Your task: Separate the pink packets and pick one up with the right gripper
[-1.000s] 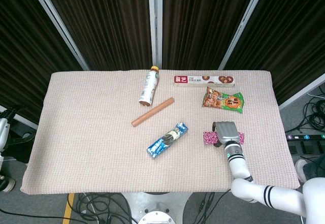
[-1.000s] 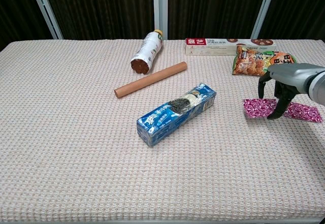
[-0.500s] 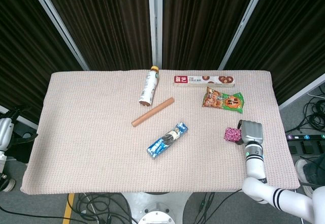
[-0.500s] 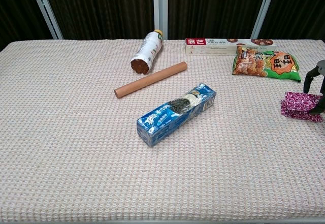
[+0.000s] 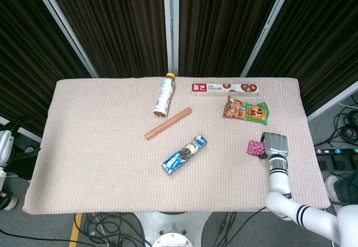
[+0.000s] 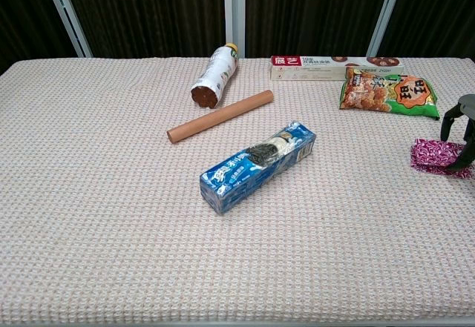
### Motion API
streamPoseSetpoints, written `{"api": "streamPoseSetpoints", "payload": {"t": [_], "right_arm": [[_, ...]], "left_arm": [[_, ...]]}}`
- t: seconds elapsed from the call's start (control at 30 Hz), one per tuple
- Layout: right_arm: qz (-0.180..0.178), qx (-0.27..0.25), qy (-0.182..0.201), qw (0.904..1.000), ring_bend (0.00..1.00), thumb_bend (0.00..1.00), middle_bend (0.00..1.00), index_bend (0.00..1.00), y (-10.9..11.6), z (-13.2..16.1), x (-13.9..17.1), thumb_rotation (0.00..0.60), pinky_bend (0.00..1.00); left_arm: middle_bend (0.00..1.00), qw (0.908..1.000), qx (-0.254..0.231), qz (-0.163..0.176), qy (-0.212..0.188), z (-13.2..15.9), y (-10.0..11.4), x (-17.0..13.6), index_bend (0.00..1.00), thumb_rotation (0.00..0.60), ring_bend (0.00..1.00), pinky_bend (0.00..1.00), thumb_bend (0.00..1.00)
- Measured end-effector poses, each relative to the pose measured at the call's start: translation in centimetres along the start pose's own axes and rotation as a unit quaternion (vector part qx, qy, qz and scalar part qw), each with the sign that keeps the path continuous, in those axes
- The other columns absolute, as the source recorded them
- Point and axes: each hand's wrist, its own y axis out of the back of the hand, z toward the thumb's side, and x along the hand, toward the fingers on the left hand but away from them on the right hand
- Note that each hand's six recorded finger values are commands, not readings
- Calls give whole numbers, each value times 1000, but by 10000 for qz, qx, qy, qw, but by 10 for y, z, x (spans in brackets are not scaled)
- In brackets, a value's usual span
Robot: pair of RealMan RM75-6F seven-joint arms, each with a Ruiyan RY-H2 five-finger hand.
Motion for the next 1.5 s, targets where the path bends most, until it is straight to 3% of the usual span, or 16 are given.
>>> {"api": "streamPoseSetpoints", "payload": {"t": [0.3, 0.47, 0.93, 1.23, 1.5], "right_arm": [[48, 64, 5, 10000, 1000, 6, 1000, 450, -3, 2, -1, 597, 1000], [80, 74, 34, 9999, 1000, 0, 1000, 442, -4, 2, -1, 534, 1000], [117, 127, 56, 9998, 1000, 0, 1000, 432, -7, 3, -1, 523, 1000], [116, 179, 68, 9998, 1000, 0, 1000, 381, -6, 4, -1, 465, 1000], [65, 167, 162, 9997, 1000, 0, 1000, 380, -1, 8, 2, 462, 1000]], "left_arm": [[294, 10000, -32, -21, -35, 2, 0, 4, 278, 600, 233, 262, 3], [294, 10000, -37, -8, -49, 3, 1, 4, 278, 600, 233, 262, 3], [294, 10000, -33, 29, -39, 2, 4, 1, 278, 600, 233, 262, 4], [294, 10000, -45, 51, -32, 1, 5, 1, 279, 600, 233, 262, 3], [294, 9999, -65, 94, -47, 2, 7, 1, 278, 600, 233, 262, 3]]}}
